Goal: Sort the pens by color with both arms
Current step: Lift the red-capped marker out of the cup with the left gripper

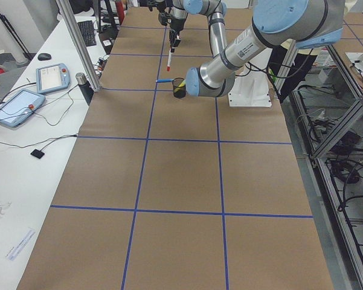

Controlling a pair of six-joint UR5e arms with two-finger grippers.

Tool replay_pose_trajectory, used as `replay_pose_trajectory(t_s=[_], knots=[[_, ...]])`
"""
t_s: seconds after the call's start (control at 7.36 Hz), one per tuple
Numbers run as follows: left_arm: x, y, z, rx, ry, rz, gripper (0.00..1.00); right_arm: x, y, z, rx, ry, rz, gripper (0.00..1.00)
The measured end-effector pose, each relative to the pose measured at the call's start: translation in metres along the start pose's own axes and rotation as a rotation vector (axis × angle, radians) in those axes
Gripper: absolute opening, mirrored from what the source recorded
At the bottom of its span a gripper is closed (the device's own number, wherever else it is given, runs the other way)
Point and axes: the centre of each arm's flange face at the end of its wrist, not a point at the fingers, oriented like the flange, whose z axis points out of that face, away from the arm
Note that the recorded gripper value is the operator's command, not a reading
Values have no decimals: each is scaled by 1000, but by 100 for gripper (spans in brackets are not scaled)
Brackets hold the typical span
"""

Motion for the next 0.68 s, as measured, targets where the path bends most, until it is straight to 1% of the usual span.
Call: replay_pose_trajectory(t_s=[0.41,0.54,0.68], knots=[[-11,-17,42,172,114,-39,0,-1,0,-2,3,1,-1,99],[-13,-20,56,222,139,-64,0,-1,0,-2,4,2,-2,99],[-11,-21,75,276,159,-112,0,-2,-1,-2,5,2,-3,99]])
